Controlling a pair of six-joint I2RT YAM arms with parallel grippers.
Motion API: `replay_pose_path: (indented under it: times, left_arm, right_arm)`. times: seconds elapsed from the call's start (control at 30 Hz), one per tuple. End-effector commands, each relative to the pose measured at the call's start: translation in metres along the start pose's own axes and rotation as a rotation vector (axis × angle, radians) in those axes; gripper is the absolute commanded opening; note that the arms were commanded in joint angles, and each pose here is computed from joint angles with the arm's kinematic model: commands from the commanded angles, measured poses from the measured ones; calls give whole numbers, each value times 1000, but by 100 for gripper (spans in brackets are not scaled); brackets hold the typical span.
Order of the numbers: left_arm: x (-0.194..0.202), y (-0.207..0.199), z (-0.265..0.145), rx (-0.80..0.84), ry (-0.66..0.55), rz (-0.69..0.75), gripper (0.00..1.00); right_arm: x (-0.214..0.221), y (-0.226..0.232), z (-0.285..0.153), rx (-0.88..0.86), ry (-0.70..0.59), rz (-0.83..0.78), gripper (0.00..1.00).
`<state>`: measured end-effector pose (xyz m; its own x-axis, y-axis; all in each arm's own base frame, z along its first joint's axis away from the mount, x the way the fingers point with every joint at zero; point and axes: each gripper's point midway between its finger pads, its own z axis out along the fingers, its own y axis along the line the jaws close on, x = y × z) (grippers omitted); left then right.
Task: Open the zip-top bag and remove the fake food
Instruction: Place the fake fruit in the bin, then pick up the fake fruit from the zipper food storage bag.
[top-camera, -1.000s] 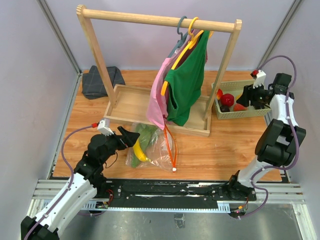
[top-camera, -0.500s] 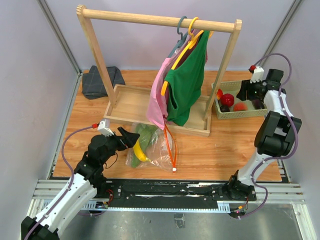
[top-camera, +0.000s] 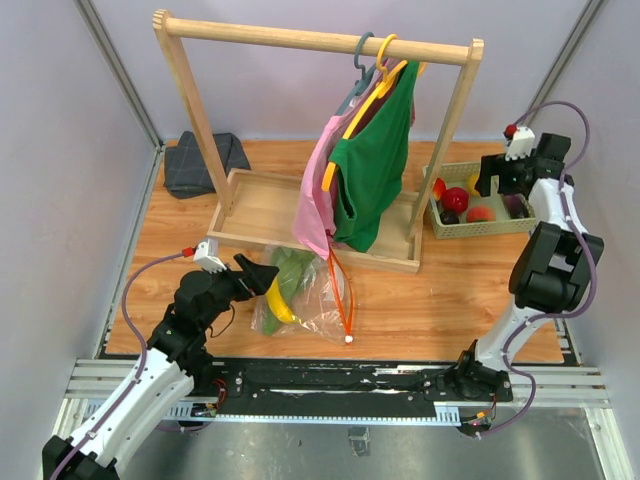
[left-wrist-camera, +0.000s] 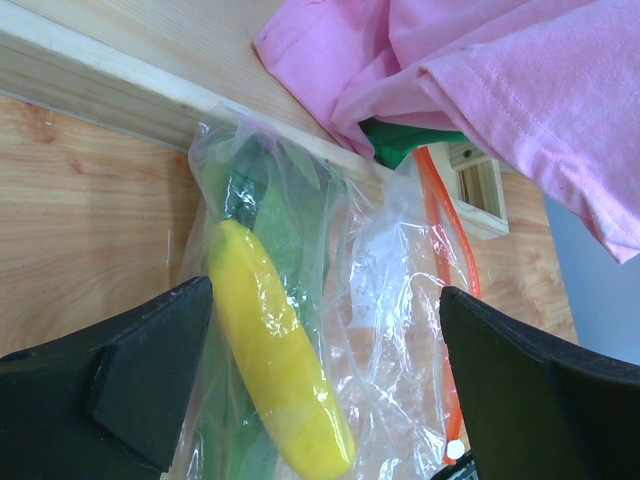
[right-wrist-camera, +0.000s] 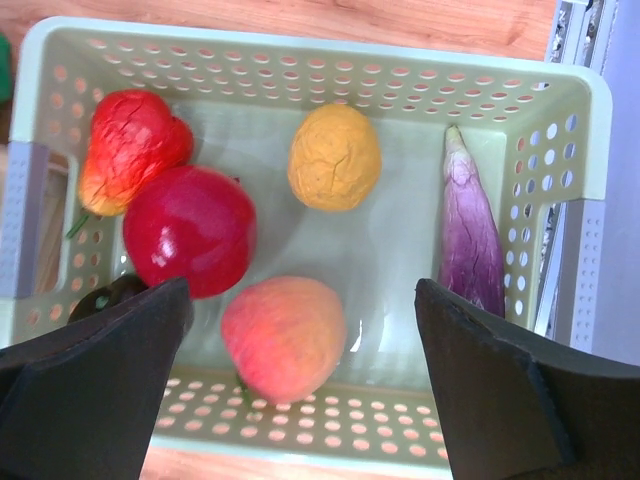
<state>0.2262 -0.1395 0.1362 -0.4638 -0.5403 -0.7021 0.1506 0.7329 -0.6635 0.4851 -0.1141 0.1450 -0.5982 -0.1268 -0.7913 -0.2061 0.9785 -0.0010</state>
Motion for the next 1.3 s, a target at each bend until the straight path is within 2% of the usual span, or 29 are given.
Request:
replay_pose_path:
  times: [0.0, 0.17, 0.4, 0.5, 0.67, 0.9, 1.1, 1.27]
  left_arm:
    - [-2, 2, 0, -4, -15, 5, 99]
    - [-2, 0, 0, 3, -18, 2, 99]
    - [-3, -3, 1, 19, -19, -3, 99]
    - [-3, -3, 1, 19, -19, -2, 99]
    - [-3, -5, 0, 26, -20, -7, 99]
    - [-3, -3, -1, 26, -26, -6, 99]
    - [-1, -4, 2, 34, -22, -12, 99]
    - [-2, -6, 3, 38, -18, -13, 99]
  right_arm:
    - [-30, 6, -37, 9, -110, -83, 96]
    - [-36, 9, -70, 46, -176, -134, 99]
    - [-43, 16, -106, 82, -239, -162, 98]
    - [-42, 27, -106, 24, -234, -122, 98]
    - [-36, 53, -109, -169, -223, -80, 99]
    - [-20, 77, -115, -223, -264, -91, 99]
    - [7, 108, -121, -370, -243, -179, 99]
    - [20, 134, -133, -475, -275, -256, 99]
